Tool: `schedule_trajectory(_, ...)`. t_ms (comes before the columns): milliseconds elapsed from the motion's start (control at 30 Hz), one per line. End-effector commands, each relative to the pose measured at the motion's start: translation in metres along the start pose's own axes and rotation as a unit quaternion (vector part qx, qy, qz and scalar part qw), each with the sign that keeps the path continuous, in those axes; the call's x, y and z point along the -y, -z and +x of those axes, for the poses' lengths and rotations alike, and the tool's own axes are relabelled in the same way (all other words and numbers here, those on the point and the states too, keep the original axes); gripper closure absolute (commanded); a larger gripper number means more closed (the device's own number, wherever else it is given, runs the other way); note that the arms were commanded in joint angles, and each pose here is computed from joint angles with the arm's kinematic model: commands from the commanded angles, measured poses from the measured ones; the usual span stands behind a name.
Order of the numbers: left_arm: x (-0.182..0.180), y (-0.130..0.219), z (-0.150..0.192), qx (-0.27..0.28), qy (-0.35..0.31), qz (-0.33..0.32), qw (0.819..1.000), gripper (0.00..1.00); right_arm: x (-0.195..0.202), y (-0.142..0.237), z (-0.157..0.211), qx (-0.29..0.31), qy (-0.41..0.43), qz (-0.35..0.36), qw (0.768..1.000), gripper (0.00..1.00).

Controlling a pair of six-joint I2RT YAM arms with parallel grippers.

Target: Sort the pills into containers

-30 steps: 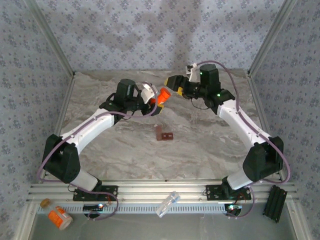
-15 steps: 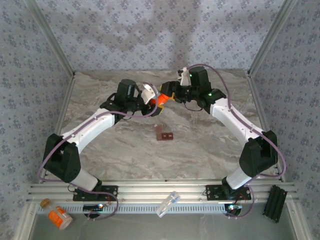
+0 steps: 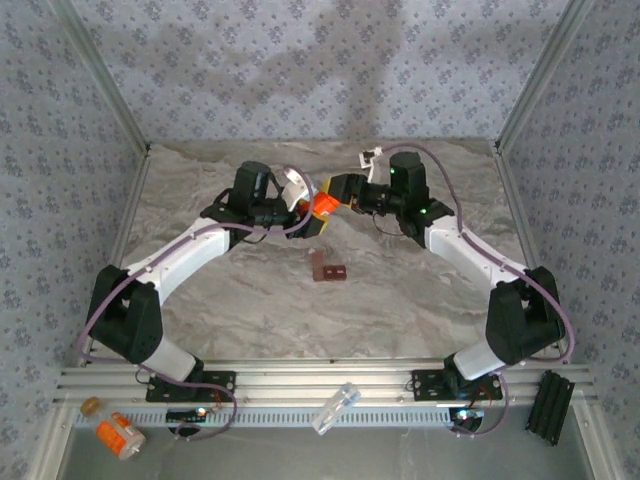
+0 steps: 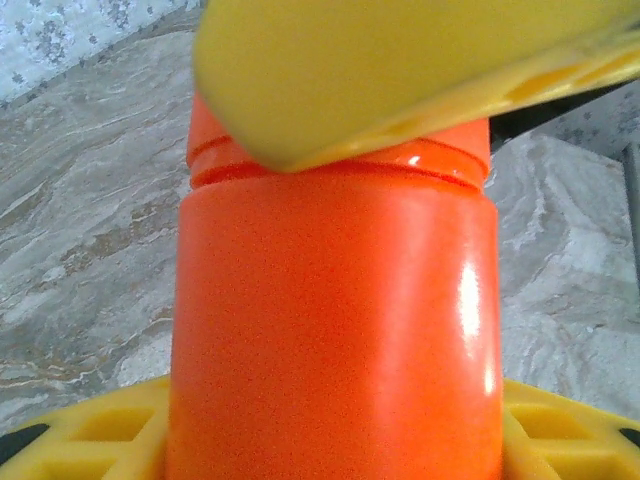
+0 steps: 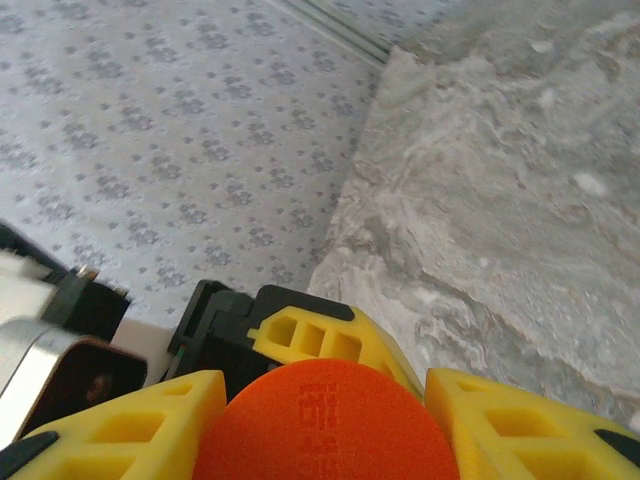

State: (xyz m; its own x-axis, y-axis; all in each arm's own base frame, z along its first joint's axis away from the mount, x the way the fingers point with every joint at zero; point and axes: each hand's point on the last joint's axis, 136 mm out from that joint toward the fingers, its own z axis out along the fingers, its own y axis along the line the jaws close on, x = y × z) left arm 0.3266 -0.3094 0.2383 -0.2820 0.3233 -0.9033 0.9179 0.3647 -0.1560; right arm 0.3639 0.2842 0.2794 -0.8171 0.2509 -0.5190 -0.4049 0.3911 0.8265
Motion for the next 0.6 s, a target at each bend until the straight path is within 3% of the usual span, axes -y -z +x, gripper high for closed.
schedule_trajectory(0,-0.008,0.029,-0.057,0.092,-0.023,-0.009,0.995,1.0,0.024,0.011,-0.001,0.017,0.062,-0.004,0.998,0.64)
schedule_trajectory(133,-0.008,0.029,-0.056,0.089,-0.021,-0.007,0.996,1.0,0.016,0.012,0.002,0.013,0.09,-0.051,0.995,0.62)
schedule_trajectory(200,-0.007,0.029,-0.056,0.088,-0.022,-0.007,0.996,1.0,0.01,0.012,0.0,0.013,0.085,-0.064,0.994,0.57)
schedule_trajectory(300,-0.01,0.027,-0.053,0.083,-0.023,-0.013,0.996,1.0,0.0,0.015,-0.009,0.022,0.073,-0.065,0.995,0.29)
schedule_trajectory(367,-0.014,0.027,-0.049,0.076,-0.027,-0.027,0.996,1.0,-0.006,0.022,-0.019,0.04,0.053,-0.057,0.996,0.21)
schedule_trajectory(567,-0.026,0.023,-0.034,0.046,-0.057,-0.078,0.994,1.0,0.001,0.049,-0.043,0.093,-0.039,0.045,0.994,0.18)
